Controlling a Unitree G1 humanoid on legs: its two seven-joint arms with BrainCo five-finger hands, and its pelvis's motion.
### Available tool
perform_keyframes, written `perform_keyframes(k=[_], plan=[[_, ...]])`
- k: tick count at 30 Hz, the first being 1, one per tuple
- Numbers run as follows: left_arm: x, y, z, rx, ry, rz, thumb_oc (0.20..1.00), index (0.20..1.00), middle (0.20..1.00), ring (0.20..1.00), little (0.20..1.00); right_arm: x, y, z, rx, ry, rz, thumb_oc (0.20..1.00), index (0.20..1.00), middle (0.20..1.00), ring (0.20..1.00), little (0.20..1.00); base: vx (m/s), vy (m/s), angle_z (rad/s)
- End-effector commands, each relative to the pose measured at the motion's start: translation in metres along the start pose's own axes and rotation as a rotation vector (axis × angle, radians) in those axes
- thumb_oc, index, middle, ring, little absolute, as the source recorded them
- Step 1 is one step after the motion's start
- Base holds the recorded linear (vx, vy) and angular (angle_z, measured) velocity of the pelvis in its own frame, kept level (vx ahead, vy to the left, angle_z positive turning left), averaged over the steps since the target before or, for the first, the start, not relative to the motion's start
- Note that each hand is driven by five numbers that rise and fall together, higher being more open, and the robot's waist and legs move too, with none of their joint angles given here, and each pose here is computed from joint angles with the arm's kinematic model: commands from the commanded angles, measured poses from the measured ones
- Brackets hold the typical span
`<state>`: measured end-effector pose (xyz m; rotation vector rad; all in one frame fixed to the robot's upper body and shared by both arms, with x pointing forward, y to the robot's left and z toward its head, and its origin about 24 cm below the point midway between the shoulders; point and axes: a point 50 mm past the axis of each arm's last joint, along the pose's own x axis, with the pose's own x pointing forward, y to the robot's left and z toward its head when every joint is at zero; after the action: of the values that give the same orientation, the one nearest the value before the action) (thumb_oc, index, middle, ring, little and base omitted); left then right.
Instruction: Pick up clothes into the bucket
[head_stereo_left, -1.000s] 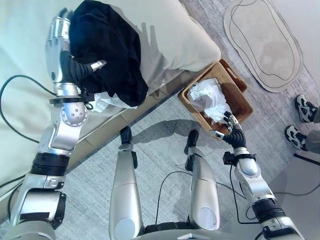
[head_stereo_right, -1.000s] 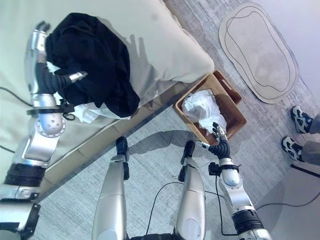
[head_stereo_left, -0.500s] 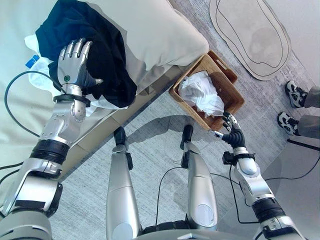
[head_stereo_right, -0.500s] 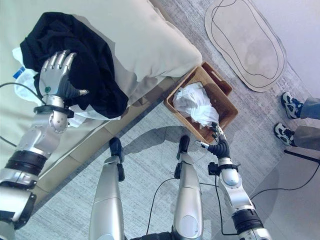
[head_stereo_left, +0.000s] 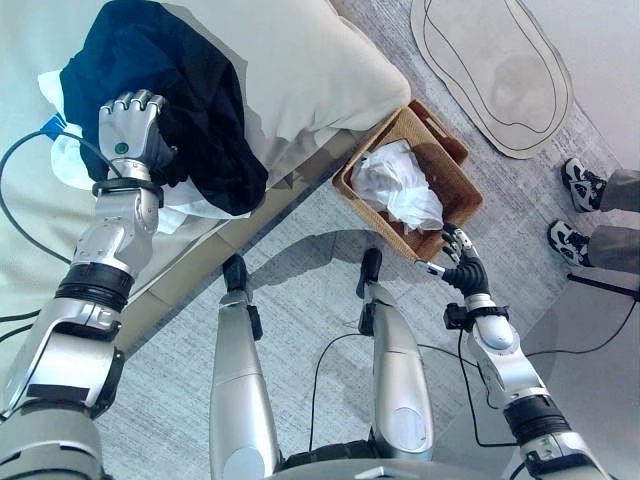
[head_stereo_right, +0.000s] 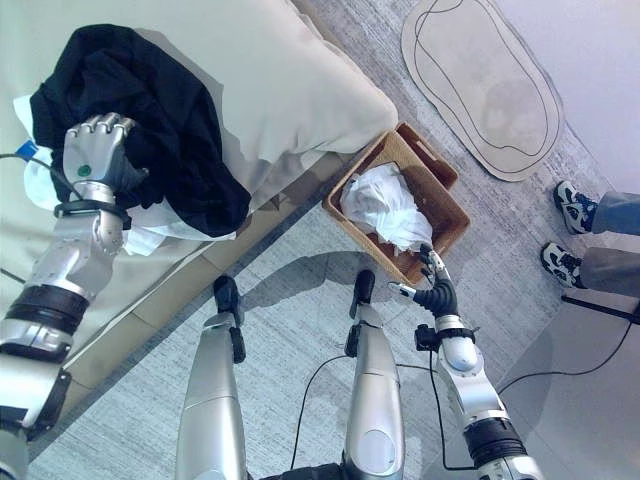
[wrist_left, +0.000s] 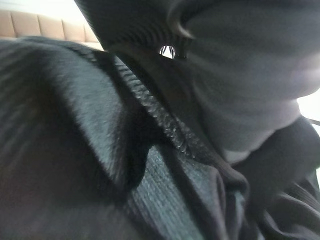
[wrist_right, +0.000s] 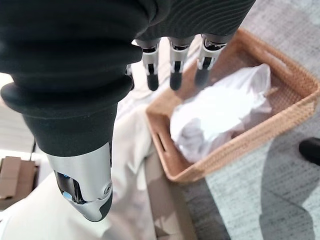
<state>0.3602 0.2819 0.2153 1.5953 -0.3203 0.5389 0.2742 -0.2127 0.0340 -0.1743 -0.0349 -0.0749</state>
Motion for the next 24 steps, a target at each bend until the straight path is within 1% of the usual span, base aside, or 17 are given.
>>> perform_keyframes(k=[1,18,24], plan=[[-0.008,-0.003,-0.021,0.053,0.054,-0.020,0.200,0.200,0.200,0.200,0.200,0.002,-0.015,0.014,-0.011,-0.065,-0.034,1.000,1.000,1.000,1.000,1.000,0.00,0.000,0.00],[-0.018,-0.012,-0.011,0.000,-0.001,-0.049,0.200,0.200,0.200,0.200,0.200,-0.001,-0.012,-0.001,-0.053,0.003,-0.025,1.000,1.000,1.000,1.000,1.000,0.02,-0.003,-0.01],[-0.018,0.001,-0.002,-0.108,-0.050,0.000,0.200,0.200,0.200,0.200,0.200,-0.012,-0.021,-0.021,-0.078,0.091,-0.041,1.000,1.000,1.000,1.000,1.000,0.09,-0.021,0.02]])
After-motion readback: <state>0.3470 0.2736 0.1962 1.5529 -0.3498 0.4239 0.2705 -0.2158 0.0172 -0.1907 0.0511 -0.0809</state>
